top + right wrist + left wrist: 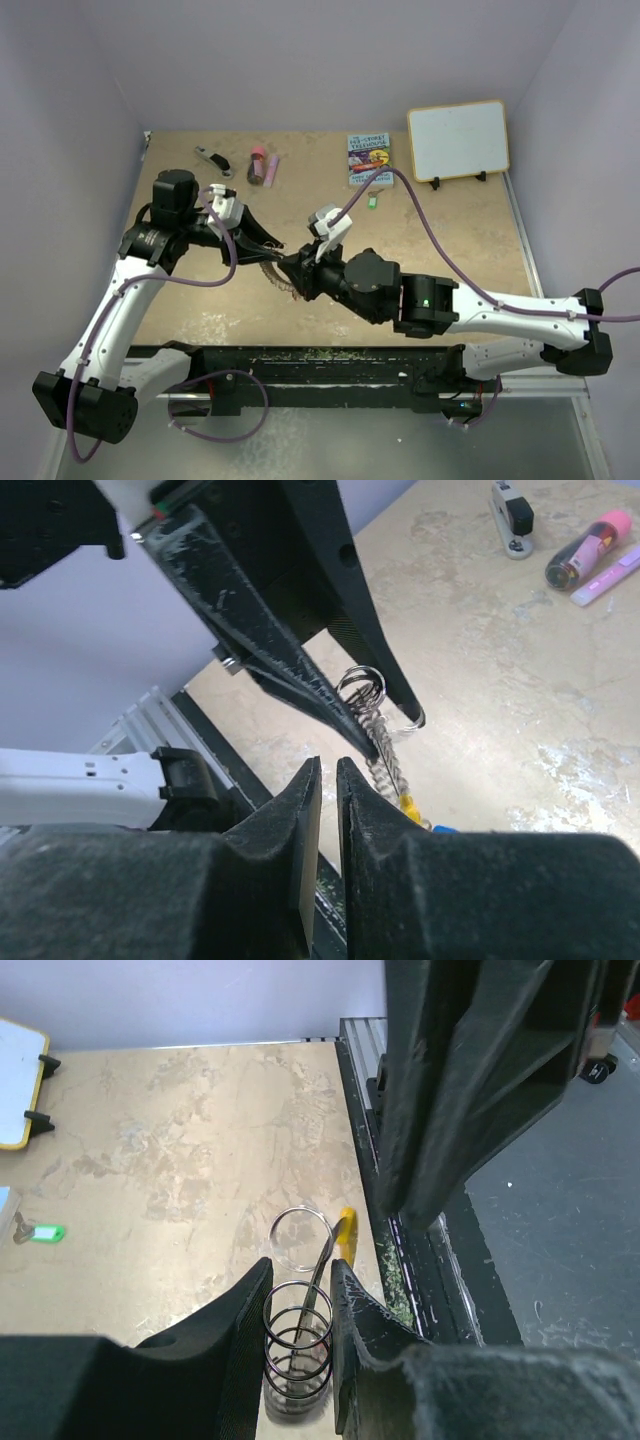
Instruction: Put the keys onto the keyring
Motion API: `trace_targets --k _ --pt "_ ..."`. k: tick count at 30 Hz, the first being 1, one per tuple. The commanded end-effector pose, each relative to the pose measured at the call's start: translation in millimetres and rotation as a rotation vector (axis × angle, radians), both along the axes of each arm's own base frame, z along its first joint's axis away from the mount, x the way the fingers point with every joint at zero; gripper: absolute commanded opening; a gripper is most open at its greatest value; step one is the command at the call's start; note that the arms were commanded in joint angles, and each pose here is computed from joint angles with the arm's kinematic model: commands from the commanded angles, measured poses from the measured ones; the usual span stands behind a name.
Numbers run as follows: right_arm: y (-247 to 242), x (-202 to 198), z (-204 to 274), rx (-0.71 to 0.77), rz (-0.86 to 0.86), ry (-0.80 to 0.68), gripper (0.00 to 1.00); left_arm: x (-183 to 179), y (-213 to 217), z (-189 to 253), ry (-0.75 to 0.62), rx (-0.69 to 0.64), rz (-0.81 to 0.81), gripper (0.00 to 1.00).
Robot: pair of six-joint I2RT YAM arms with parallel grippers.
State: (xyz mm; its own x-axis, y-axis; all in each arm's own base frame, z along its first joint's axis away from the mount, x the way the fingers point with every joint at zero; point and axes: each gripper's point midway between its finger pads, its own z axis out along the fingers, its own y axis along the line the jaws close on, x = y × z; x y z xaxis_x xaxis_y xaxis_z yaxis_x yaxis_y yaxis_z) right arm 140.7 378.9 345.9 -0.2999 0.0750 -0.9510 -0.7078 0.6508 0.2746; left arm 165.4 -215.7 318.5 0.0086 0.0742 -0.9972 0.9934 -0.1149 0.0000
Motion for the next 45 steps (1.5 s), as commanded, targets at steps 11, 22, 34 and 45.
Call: trace_targets --k 11,22,34,45 --pt "-36.9 2.7 45.5 0.170 -0.084 -0.019 0.24 12.6 2.0 8.2 -0.084 0.019 0.062 0.04" --pt "-47.2 1.7 20.3 0.149 -0.098 0.010 0.24 2.9 9.7 -4.3 -0.357 0.049 0.037 0.04" --pt "-58.2 10.5 8.4 0.133 -0.149 -0.006 0.23 -2.7 8.3 1.5 -0.403 0.011 0.014 0.04" --pt "-25.2 5.4 23.1 0.229 0.094 0.004 0.32 -7.8 7.6 5.4 -0.391 -0.010 0.002 0.04"
